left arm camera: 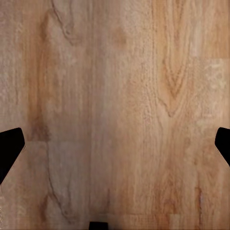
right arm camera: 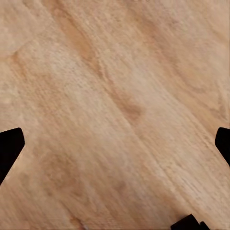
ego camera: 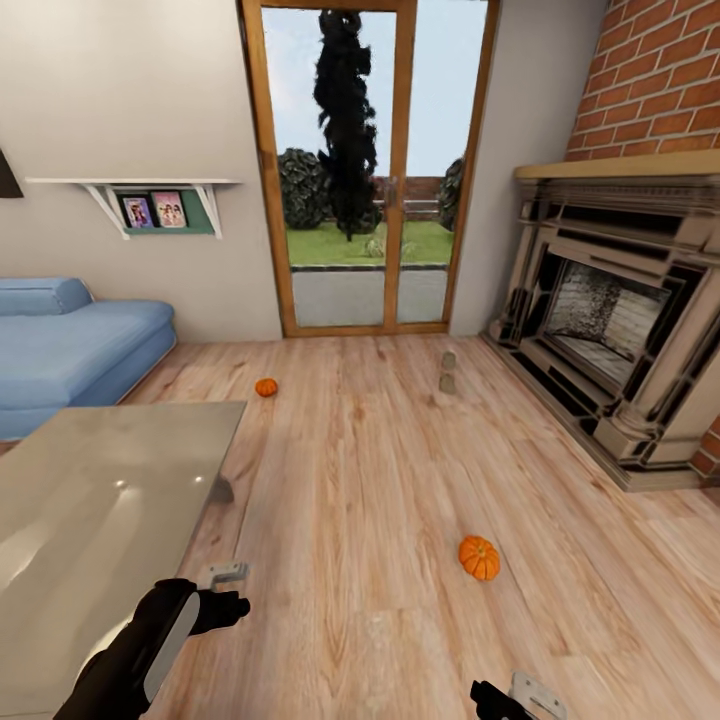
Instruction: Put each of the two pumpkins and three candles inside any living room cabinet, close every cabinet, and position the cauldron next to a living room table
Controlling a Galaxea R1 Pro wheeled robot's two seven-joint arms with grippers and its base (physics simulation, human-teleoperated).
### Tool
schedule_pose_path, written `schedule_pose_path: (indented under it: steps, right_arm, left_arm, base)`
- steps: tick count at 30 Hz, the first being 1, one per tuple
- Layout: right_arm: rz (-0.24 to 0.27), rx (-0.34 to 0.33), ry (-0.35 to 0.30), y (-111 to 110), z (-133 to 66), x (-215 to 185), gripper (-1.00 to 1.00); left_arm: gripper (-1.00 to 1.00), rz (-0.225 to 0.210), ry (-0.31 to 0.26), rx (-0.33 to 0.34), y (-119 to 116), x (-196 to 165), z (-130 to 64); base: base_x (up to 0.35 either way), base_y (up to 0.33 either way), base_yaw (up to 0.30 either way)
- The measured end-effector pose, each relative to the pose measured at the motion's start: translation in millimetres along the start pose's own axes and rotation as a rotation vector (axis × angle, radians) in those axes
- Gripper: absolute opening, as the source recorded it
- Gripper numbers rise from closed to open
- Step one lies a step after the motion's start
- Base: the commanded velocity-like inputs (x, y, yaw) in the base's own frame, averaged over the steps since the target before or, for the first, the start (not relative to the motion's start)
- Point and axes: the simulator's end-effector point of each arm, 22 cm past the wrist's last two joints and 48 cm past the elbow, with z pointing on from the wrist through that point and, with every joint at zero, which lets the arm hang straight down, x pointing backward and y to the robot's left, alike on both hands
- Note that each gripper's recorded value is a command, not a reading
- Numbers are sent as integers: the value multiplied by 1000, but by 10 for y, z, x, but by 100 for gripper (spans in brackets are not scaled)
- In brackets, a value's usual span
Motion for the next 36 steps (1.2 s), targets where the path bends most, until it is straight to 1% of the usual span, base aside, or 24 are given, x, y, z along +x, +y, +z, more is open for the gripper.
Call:
schedule_pose_path:
  steps: [3, 11, 20, 24, 29, 36]
  right_arm:
    - [0, 0, 0, 2, 0, 1, 100]
    - [1, 0, 0, 2, 0, 1, 100]
    - [0, -1, 0, 5, -1, 1, 100]
    - [-1, -1, 1, 3, 1, 2, 100]
    - [-3, -1, 3, 3, 2, 7, 100]
    - [-1, -2, 2, 3, 0, 4, 100]
  left_arm:
    - [100, 0, 0, 0, 0, 2, 1]
    - [100, 0, 0, 0, -1, 0, 1]
    - [100, 1, 0, 1, -5, 2, 1]
    - [100, 1, 0, 1, -5, 1, 3]
    - [100, 1, 1, 1, -6, 3, 3]
    - [100, 1, 0, 0, -2, 2, 1]
  base:
    - [260, 108, -24]
    - [274, 86, -173]
    - [295, -114, -38]
    - [162, -29, -20]
    - [70, 17, -2]
    - [244, 125, 0]
